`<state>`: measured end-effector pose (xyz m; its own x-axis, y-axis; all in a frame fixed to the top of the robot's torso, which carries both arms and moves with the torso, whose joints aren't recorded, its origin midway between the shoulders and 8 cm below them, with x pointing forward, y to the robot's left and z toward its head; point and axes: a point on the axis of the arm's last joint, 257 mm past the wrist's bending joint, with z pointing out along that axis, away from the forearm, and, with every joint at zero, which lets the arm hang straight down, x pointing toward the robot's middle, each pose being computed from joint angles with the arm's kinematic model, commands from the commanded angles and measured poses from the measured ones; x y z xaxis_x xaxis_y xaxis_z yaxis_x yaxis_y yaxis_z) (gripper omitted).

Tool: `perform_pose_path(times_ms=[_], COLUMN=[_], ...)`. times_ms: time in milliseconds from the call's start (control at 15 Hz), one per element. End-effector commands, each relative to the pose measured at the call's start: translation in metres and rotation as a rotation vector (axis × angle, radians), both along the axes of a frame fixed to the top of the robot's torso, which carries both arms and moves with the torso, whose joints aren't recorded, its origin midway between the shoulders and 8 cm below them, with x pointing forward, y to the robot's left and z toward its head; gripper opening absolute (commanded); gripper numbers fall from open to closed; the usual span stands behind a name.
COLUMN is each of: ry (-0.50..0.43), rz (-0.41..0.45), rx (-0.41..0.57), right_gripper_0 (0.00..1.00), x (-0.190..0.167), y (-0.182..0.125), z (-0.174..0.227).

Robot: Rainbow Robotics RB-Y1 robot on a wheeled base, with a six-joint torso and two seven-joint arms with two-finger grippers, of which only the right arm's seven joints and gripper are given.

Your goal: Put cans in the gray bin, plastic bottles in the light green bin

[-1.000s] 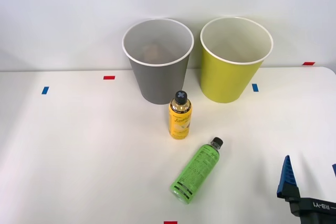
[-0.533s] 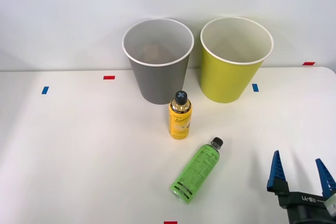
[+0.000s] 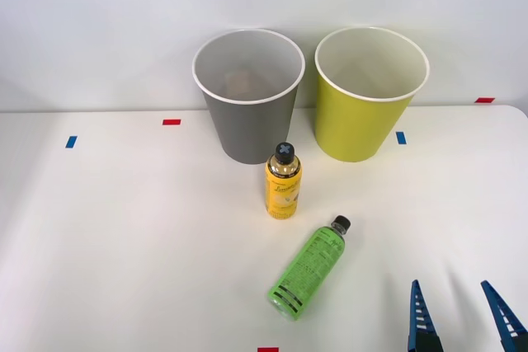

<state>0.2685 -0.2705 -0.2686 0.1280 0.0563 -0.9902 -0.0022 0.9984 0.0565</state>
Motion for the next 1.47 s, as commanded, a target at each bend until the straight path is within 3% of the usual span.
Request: perform_pose_path(times_ms=[67,533,1467], ry=[0.034,0.094,0.095], rz=[-0.042,-0.015,-0.014], rx=[-0.028,0.008,0.008], right_gripper_0=[1.0,1.0,1.0], x=[-0.017,-0.037,-0.037], y=[0.001,0.028,0.03], z=[-0.01,-0.026,-0.027])
